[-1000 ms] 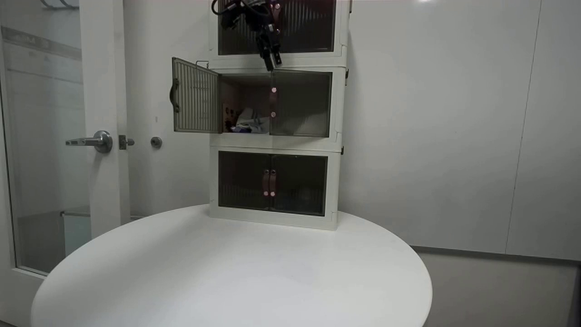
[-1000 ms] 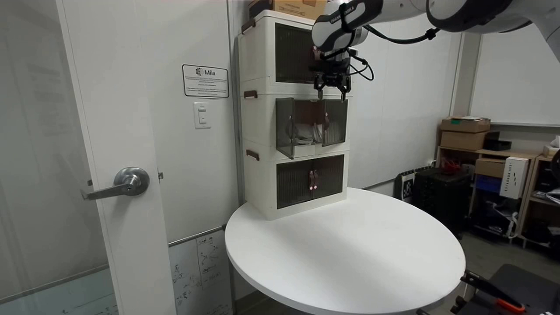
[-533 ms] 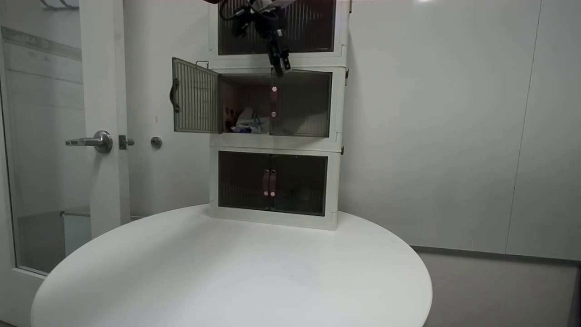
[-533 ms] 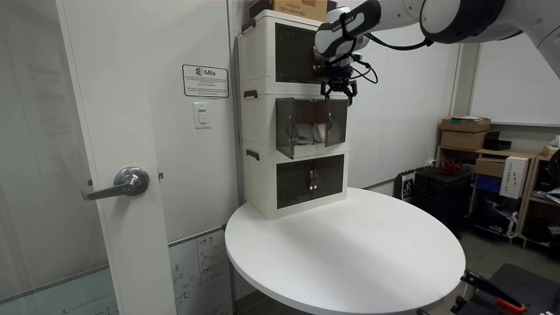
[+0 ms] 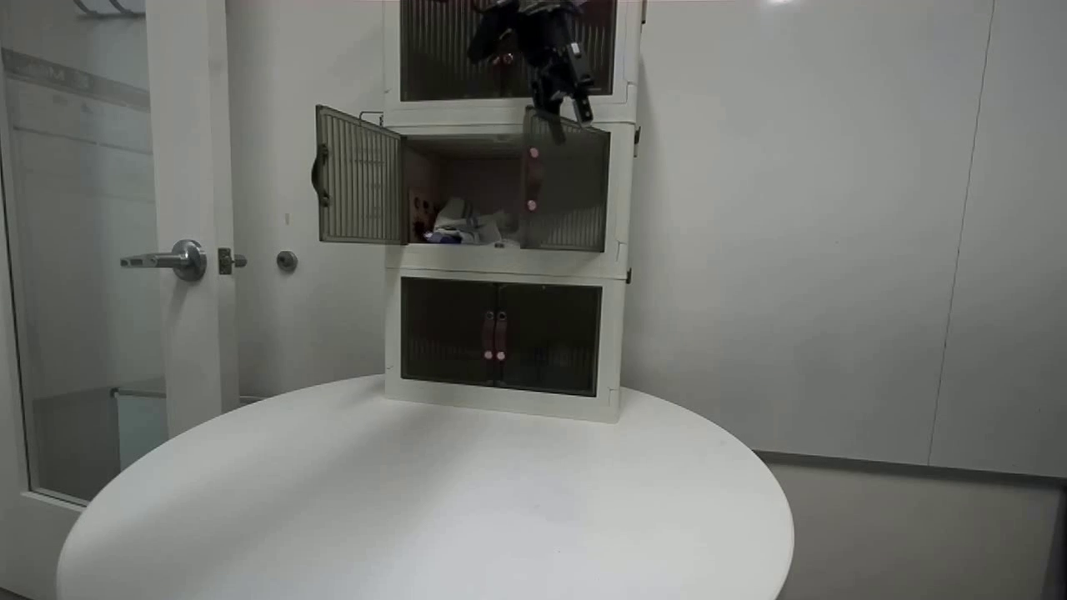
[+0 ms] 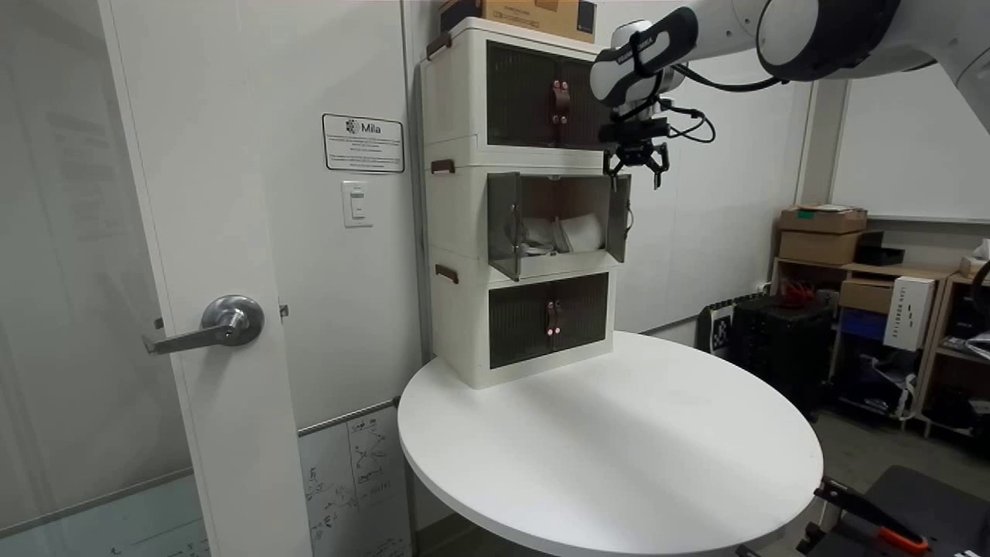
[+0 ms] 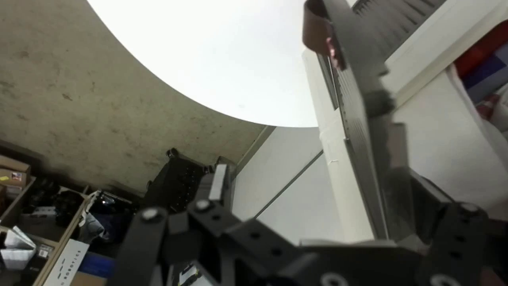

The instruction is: Open the right door of the cabinet

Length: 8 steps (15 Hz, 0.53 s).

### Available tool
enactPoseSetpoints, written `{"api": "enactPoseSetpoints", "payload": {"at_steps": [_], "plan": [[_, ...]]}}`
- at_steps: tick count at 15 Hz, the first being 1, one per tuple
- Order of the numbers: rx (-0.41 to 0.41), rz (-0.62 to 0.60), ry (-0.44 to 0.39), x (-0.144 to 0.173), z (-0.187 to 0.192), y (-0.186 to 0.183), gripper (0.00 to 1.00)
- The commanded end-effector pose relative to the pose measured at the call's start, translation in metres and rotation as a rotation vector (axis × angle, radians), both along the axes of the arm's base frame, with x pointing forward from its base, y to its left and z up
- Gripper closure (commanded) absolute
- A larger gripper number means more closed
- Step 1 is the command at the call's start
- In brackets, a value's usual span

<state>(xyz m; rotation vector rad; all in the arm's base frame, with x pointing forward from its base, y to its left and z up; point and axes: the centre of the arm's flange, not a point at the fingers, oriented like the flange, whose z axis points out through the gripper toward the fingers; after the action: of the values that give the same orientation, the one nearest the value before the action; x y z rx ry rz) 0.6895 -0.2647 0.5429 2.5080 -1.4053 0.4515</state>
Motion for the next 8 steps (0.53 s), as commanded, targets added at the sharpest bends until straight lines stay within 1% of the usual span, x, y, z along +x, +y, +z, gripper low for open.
{"api": "enactPoseSetpoints", "payload": {"at_steps": [1, 3, 5, 7, 8], "plan": [[-0.048, 0.140, 0.097, -0.023, 0.012, -0.048, 0.00], [-0.073, 0.200, 0.135, -0.031, 0.016, -0.072, 0.00], [-0.089, 0.255, 0.154, -0.040, 0.021, -0.084, 0.00], [-0.091, 0.324, 0.162, -0.049, 0.029, -0.081, 0.00], [-0.081, 0.371, 0.156, -0.057, 0.039, -0.072, 0.00]]}}
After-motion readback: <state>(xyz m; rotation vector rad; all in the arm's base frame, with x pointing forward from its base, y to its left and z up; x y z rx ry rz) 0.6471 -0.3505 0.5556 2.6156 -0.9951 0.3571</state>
